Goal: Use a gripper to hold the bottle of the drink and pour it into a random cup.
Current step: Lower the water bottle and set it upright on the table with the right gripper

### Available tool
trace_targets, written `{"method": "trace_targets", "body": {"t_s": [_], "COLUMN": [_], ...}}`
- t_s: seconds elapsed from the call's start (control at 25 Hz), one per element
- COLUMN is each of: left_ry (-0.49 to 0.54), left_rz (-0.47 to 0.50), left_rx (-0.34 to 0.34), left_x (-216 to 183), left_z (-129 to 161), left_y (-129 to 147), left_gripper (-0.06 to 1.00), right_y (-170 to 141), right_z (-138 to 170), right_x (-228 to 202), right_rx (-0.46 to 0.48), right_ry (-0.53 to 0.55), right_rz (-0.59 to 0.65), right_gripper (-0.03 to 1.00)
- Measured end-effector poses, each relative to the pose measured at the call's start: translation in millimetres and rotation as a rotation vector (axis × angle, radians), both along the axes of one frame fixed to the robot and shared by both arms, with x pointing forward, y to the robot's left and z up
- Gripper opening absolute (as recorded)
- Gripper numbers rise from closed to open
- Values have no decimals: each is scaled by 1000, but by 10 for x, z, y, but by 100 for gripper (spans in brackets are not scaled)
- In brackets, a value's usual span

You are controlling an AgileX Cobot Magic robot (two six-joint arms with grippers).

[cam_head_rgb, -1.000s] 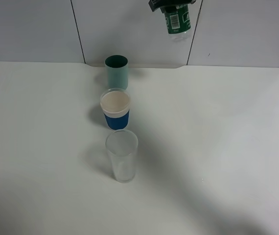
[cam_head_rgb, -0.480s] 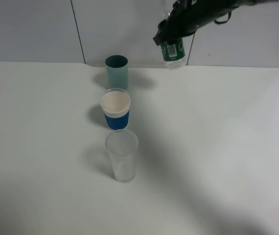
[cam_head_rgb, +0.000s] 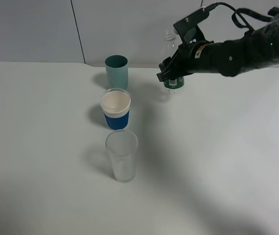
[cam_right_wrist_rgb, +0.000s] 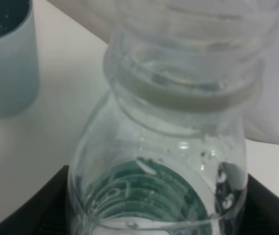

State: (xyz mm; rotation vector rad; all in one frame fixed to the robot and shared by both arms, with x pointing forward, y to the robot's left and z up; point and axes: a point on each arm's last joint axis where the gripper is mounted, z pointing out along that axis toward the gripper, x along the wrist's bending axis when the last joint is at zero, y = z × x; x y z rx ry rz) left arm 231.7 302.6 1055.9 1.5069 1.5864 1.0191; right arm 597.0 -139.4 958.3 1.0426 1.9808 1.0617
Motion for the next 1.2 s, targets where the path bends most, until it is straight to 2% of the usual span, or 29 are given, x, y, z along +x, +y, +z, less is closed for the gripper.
{"method": "trace_targets", "body": {"t_s": [0.04, 0.24, 0.36, 0.8, 1.2], "left_ry": [0, 0, 0, 0, 0], "left_rz": [0, 0, 0, -1, -1], "left_rx": [0, 0, 0, -1, -1], "left_x": [0, 0, 0, 0, 0], "left_z": [0, 0, 0, 0, 0], "left_y": [0, 0, 0, -1, -1], "left_gripper": [98, 98, 98, 98, 98], "right_y": [0, -2, -16, -210, -304], "right_z": [0, -121, -182, -550, -559], "right_x": [0, -203, -301, -691, -738], "right_rx": [0, 62, 80, 11, 68], "right_ry": [0, -145, -175, -77, -49], "right_rz": [0, 98, 128, 211, 324], "right_gripper": [57, 57, 57, 57, 57]}}
